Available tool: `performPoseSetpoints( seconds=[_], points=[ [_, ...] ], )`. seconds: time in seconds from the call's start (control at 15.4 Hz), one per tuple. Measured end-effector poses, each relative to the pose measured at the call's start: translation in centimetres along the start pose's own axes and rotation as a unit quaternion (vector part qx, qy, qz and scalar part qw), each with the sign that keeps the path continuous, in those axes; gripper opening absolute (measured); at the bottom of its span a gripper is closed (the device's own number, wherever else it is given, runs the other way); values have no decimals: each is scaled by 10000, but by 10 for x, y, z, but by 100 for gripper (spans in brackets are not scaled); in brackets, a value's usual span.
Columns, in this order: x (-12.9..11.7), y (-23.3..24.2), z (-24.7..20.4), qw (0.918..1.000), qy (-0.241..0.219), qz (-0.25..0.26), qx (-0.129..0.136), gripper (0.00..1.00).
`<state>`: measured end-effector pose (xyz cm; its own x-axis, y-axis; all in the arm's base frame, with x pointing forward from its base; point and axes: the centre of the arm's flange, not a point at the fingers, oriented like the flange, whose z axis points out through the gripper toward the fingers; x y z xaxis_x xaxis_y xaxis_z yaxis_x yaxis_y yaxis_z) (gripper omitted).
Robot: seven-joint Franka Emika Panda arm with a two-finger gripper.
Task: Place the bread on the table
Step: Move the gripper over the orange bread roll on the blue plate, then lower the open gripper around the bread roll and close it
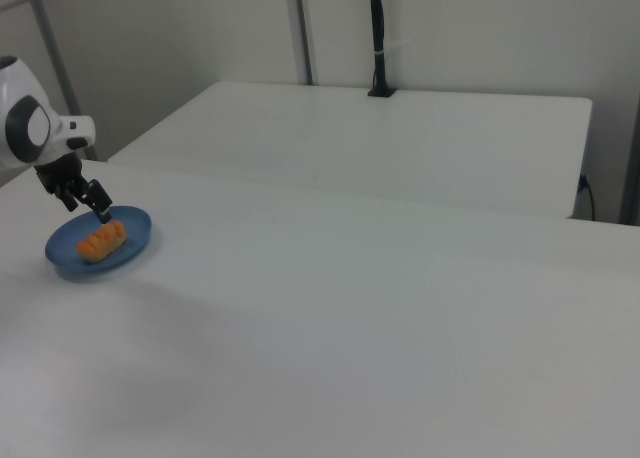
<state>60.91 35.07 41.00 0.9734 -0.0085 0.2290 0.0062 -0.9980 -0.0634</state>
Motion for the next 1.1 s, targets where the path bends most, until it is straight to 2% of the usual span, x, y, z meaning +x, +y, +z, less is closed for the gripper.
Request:
performPoseSetpoints(
  seconds=[0.45, 1.1],
  points=[
    [-4, -17, 52, 9995, 325, 12, -46, 100],
    [-15, -30, 89, 9994, 322, -97, -28, 100]
  ],
)
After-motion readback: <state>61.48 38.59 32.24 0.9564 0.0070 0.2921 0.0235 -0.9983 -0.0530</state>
